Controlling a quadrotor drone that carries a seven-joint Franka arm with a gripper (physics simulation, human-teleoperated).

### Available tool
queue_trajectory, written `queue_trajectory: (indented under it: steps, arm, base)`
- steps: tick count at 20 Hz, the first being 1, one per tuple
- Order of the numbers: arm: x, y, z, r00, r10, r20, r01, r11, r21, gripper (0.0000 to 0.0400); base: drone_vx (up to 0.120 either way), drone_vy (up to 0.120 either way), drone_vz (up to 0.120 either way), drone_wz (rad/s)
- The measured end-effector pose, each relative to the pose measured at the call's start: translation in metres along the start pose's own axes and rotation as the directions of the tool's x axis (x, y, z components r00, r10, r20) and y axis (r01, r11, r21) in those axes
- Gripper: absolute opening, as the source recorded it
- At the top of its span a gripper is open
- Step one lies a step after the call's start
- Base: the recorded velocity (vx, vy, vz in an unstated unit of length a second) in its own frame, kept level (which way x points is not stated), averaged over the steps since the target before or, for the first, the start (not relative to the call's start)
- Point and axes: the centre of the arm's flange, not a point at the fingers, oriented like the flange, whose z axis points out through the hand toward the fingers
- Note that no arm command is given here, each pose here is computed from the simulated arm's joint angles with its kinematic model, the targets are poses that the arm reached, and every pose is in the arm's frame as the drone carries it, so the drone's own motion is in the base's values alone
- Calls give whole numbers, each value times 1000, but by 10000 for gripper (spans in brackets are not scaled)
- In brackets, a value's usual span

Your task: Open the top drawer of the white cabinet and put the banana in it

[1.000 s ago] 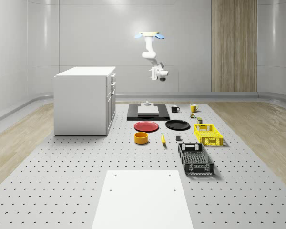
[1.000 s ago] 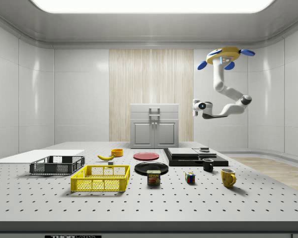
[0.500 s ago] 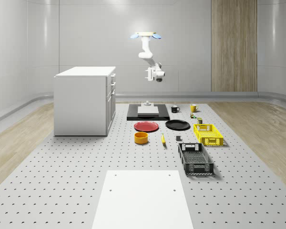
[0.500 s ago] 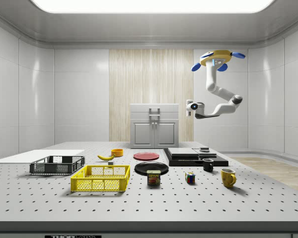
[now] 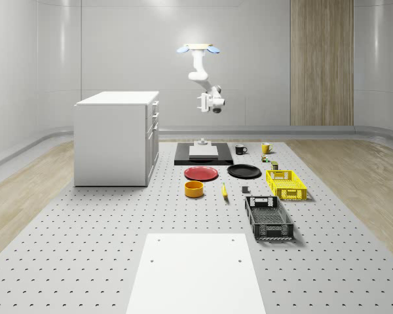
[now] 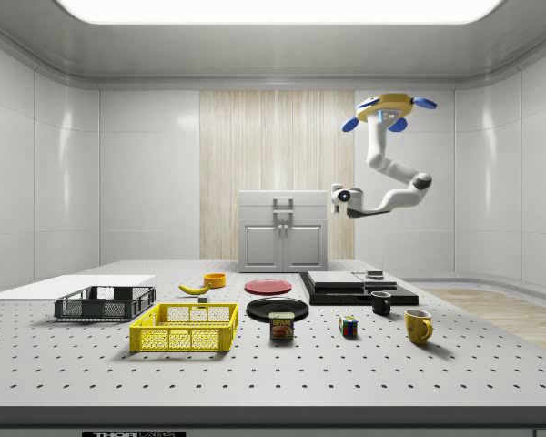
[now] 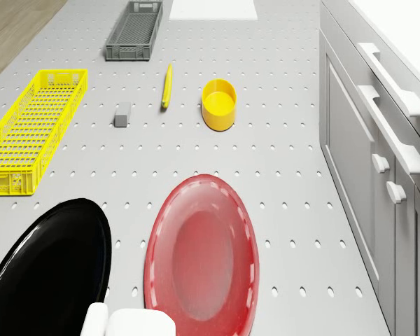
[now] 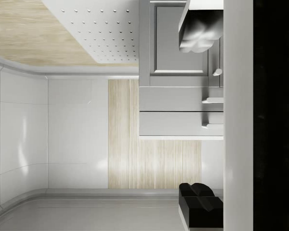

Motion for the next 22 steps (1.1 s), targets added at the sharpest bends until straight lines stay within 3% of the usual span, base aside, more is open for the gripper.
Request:
queue_trajectory:
  steps: [10,22]
  arm:
    - [0,0,0,1000,0,0,0,1000,0,400]
    - [0,0,0,1000,0,0,0,1000,0,400]
  base:
    - [120,-116,0,0]
    - [120,-40,0,0]
